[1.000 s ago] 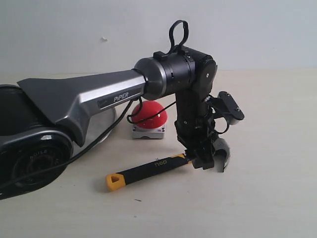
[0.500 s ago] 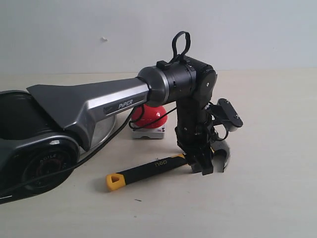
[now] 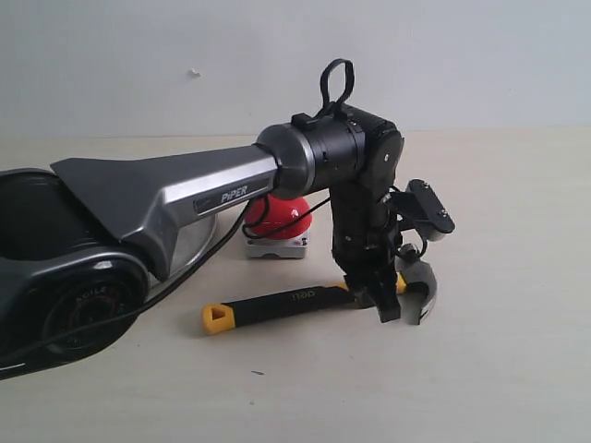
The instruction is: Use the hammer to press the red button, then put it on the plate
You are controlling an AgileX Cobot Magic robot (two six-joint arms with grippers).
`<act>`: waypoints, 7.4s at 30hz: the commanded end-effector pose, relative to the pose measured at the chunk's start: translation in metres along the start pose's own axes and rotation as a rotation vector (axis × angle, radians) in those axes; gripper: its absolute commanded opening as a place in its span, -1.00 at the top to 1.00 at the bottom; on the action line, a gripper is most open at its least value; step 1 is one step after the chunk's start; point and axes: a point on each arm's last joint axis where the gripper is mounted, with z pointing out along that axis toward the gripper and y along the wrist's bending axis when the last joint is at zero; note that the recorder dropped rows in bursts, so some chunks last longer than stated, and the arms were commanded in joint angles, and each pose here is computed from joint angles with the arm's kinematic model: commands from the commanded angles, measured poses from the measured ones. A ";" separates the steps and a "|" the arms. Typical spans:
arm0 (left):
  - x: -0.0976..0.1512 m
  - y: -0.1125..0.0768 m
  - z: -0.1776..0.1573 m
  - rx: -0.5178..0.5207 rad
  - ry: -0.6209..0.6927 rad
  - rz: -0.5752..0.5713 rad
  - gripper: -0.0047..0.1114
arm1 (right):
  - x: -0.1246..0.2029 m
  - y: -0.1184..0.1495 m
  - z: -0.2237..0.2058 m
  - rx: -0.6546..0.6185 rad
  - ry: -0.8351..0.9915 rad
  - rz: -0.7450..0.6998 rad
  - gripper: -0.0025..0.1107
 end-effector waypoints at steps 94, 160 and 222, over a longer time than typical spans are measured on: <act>0.217 -0.090 -0.238 -0.783 -1.824 -0.779 0.92 | -0.056 0.003 -0.021 -0.168 -0.671 0.381 0.96; 0.187 -0.095 -0.259 -0.926 -1.808 -0.370 0.92 | -0.042 0.248 0.053 -0.835 0.076 0.231 -0.07; 0.179 -0.104 -0.258 -0.874 -1.807 -0.216 0.92 | -0.046 0.313 0.105 -0.660 -0.195 0.318 -0.13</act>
